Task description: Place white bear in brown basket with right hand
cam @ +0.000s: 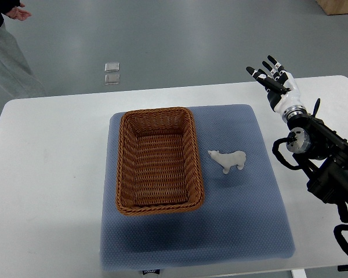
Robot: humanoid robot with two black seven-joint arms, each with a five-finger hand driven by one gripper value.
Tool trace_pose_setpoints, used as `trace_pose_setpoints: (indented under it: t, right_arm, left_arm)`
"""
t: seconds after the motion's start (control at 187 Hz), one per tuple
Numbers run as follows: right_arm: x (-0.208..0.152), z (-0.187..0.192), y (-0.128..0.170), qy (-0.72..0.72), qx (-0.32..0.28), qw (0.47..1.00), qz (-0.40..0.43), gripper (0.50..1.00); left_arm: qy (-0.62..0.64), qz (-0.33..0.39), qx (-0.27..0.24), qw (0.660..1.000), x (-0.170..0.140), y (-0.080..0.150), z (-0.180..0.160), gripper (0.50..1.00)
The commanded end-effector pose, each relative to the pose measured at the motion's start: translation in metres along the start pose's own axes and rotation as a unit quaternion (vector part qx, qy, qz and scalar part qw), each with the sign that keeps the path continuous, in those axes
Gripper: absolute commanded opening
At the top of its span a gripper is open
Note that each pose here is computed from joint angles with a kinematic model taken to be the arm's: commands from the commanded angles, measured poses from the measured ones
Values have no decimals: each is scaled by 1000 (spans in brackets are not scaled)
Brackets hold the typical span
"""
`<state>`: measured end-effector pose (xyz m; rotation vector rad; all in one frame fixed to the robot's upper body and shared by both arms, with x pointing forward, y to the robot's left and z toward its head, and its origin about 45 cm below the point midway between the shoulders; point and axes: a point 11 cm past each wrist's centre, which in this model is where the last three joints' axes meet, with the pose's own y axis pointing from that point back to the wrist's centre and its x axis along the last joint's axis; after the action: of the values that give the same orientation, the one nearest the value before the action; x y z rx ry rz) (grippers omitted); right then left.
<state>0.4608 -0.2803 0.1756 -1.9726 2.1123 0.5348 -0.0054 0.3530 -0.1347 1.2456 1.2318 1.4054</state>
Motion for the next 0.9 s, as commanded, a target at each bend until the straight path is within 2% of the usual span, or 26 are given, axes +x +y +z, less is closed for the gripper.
trace_pose_setpoints:
  t: [0.0,0.449,0.893]
  right_arm:
    - [0,0,0,-1,0,1000,1,926]
    - [4,2,1,1,-2,1000,3,926]
    - [14,-26,-2,29,19,999,-2,926]
  left_arm:
    - [0,-1,0,1000,-1,0,-1,1000]
    - [0,-1,0,1000,-1,0,0,1000]
    - [0,-1,0,1000,-1,0,0,1000]
